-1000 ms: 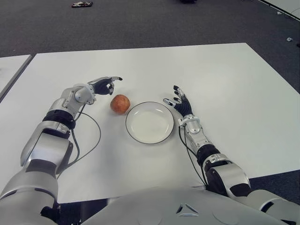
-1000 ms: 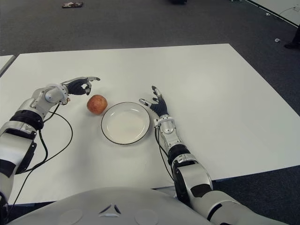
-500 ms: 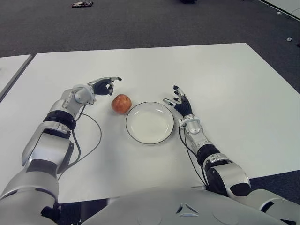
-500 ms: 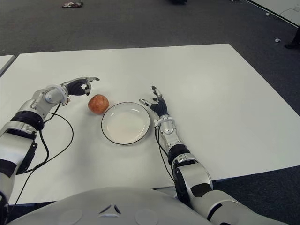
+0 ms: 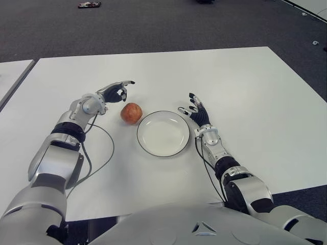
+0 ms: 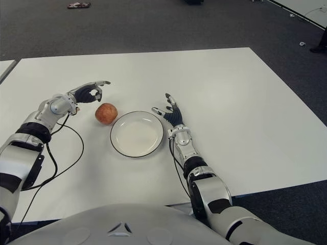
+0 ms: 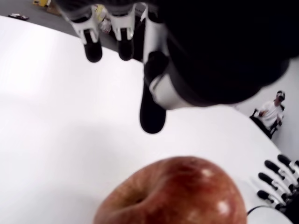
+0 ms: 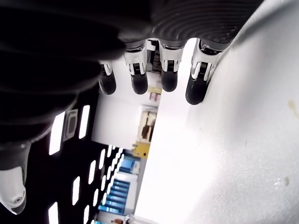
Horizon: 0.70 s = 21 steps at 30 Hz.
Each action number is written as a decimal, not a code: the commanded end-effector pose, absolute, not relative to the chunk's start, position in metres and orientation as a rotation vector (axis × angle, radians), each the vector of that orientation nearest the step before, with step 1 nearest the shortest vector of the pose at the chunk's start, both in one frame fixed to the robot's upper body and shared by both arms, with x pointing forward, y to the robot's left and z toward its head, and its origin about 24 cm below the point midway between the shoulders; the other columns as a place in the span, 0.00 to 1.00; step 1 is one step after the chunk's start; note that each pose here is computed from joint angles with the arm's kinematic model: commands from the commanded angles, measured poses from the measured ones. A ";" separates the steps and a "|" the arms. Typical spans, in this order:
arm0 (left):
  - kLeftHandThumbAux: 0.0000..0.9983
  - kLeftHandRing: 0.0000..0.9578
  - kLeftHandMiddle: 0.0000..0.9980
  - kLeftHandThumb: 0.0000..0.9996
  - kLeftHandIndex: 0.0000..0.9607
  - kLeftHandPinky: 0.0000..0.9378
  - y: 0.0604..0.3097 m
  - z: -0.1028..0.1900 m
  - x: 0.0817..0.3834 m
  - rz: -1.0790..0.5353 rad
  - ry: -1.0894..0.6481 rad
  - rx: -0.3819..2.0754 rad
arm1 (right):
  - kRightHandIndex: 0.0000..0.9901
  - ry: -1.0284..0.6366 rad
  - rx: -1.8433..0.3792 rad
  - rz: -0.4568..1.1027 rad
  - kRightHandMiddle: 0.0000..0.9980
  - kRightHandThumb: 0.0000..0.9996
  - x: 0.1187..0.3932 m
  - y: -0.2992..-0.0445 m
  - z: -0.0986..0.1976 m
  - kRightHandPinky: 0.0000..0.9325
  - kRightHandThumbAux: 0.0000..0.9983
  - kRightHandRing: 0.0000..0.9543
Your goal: Put the apples into the plate.
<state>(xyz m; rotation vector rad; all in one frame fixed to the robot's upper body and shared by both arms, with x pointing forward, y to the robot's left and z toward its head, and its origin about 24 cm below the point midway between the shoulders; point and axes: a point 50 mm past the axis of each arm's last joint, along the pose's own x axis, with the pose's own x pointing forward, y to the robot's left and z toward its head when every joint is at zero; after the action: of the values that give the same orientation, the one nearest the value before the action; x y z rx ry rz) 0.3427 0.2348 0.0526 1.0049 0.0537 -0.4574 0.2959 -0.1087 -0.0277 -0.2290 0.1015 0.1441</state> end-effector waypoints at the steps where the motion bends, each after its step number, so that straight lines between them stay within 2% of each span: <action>1: 0.31 0.00 0.00 0.62 0.00 0.00 0.236 0.045 0.338 -0.410 0.049 0.943 | 0.00 0.184 -0.243 0.169 0.00 0.03 0.286 -0.107 -0.043 0.00 0.59 0.00; 5: 0.31 0.00 0.00 0.60 0.00 0.00 0.237 0.048 0.339 -0.344 0.013 0.910 | 0.00 0.186 -0.243 0.172 0.00 0.03 0.285 -0.106 -0.044 0.00 0.59 0.00; 7: 0.34 0.00 0.00 0.56 0.00 0.00 0.239 0.051 0.339 -0.295 -0.019 0.879 | 0.00 0.187 -0.244 0.173 0.00 0.03 0.285 -0.106 -0.044 0.00 0.59 0.00; 10: 0.34 0.00 0.00 0.40 0.00 0.00 0.240 0.055 0.338 -0.241 -0.067 0.839 | 0.00 0.188 -0.243 0.175 0.00 0.03 0.285 -0.106 -0.044 0.00 0.59 0.00; 15: 0.31 0.00 0.00 0.19 0.00 0.00 0.233 0.061 0.335 -0.172 -0.189 0.536 | 0.00 0.190 -0.241 0.177 0.00 0.04 0.285 -0.106 -0.045 0.00 0.59 0.00; 19: 0.28 0.00 0.00 0.06 0.00 0.00 0.234 0.054 0.338 -0.188 -0.098 0.277 | 0.00 0.190 -0.242 0.178 0.00 0.04 0.284 -0.106 -0.045 0.00 0.58 0.00; 21: 0.24 0.00 0.00 0.03 0.00 0.00 0.238 0.043 0.338 -0.191 -0.010 0.152 | 0.00 0.190 -0.243 0.179 0.00 0.04 0.284 -0.106 -0.045 0.00 0.58 0.00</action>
<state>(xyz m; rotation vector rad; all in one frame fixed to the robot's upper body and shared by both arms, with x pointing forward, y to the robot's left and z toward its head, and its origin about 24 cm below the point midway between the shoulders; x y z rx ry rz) 0.3405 0.2368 0.0636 0.3576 -0.1453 -0.1724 0.2956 -0.1083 -0.0284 -0.2323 0.0975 0.1508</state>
